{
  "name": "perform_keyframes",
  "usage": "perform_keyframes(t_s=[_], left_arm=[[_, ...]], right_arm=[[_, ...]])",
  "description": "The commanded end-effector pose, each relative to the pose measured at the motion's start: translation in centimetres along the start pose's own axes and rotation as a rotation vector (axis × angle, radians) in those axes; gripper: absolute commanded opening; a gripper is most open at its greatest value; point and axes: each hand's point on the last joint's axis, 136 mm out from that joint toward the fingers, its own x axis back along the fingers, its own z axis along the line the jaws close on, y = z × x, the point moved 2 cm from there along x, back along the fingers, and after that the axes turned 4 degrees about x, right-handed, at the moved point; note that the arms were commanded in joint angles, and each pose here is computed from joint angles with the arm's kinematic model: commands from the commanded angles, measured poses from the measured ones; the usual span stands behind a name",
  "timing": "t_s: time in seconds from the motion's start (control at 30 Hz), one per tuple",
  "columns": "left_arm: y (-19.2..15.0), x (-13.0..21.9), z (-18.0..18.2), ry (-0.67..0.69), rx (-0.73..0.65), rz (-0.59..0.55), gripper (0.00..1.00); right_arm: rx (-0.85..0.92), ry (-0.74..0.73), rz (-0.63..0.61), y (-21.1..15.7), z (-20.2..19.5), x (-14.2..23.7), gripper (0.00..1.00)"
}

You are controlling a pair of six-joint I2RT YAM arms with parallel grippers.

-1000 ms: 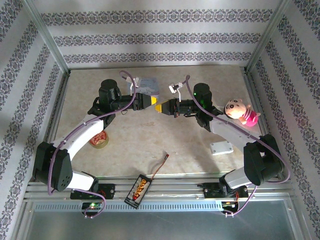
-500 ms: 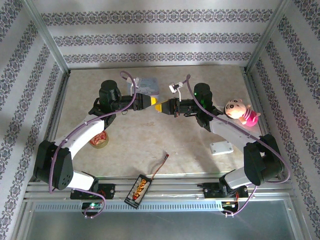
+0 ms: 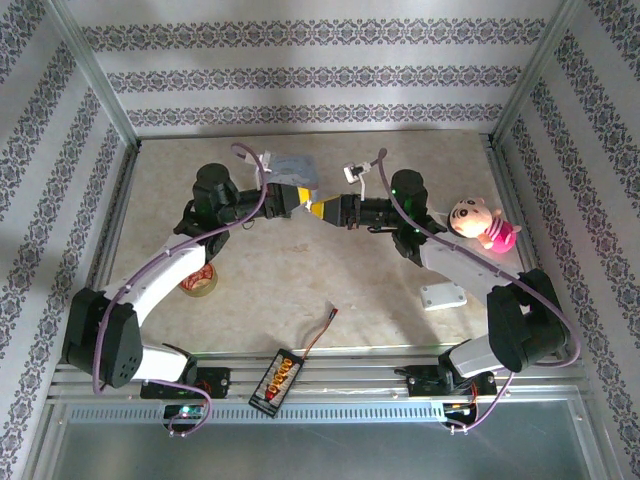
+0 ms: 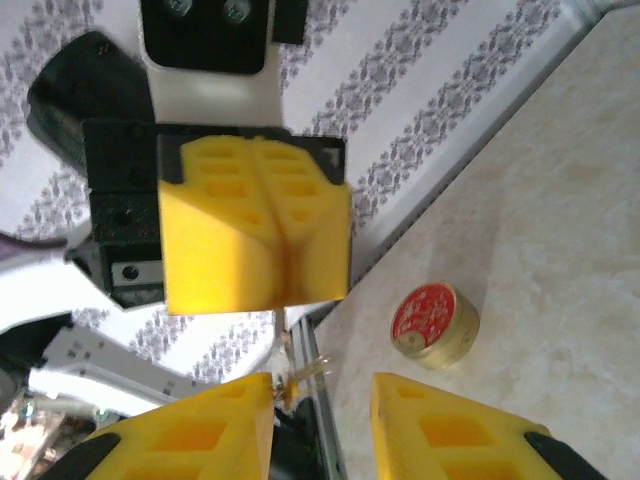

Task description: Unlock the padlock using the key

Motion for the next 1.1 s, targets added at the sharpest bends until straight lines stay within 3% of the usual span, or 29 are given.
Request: perform_keyframes(t_s=[0.0, 0.27, 0.67, 1.07], left_arm=[[1.6, 0.3, -2.1, -0.055, -0.045, -0.103, 0.00], [2.1, 0.4, -1.7, -0.016, -0.036, -0.132, 0.00], [2.5, 0.6, -1.5, 0.004, -0.039, -0.158, 0.00], [3.1, 0.9, -1.4, 0.026, -0.040, -0.213, 0.00]], right_arm=[[-0.001, -0.015, -0.178, 2.5, 0.6, 1.0, 0.31], [-0.029, 0.043, -0.358, 3.9, 0.8, 1.9, 0.41], [-0.017, 0.107, -0.322, 4.2, 0.8, -1.4, 0.44], [-0.021, 0.130, -0.292, 3.8, 0.9, -2.6, 0.37]])
